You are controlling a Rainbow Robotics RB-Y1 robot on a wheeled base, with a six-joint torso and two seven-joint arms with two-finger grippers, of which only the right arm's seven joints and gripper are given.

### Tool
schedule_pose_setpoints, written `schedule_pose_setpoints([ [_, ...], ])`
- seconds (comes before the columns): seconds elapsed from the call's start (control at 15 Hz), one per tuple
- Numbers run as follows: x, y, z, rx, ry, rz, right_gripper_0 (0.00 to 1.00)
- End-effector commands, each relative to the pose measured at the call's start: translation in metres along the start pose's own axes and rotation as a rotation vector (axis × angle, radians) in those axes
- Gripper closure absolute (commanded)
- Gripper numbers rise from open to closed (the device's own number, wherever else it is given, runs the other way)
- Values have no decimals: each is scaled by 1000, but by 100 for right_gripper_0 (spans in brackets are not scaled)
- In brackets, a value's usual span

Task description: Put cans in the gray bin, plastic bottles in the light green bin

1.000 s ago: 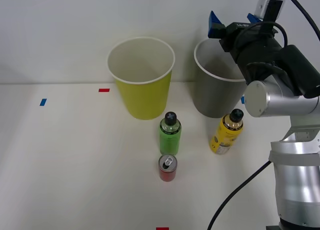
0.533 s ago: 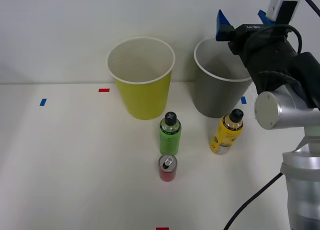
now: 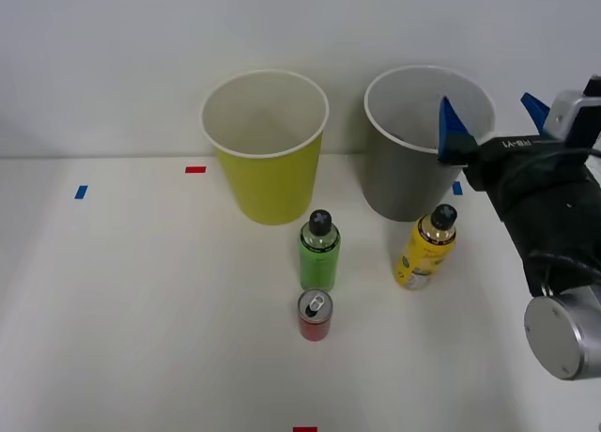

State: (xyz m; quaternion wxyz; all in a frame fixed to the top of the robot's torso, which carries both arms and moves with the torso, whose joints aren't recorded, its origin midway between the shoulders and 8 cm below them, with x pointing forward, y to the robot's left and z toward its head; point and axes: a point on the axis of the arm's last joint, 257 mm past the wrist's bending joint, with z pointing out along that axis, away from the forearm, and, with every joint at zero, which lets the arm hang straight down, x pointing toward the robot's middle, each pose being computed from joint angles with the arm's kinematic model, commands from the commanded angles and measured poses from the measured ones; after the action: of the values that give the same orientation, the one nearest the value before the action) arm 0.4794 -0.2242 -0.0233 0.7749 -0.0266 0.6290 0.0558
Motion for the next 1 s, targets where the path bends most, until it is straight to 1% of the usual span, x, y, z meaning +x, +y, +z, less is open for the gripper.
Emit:
schedule_pose_setpoints([
  [0.07,17,4,-32,-20,-13,-23,0],
  [0.33,46,4,-75,-18,4,-29,0],
  [0.6,74,-3,-119,7,52,-62,0],
  [0.8,96,-4,-148,44,105,-60,0],
  [1.0,118,-11,-182,94,178,-68,0],
])
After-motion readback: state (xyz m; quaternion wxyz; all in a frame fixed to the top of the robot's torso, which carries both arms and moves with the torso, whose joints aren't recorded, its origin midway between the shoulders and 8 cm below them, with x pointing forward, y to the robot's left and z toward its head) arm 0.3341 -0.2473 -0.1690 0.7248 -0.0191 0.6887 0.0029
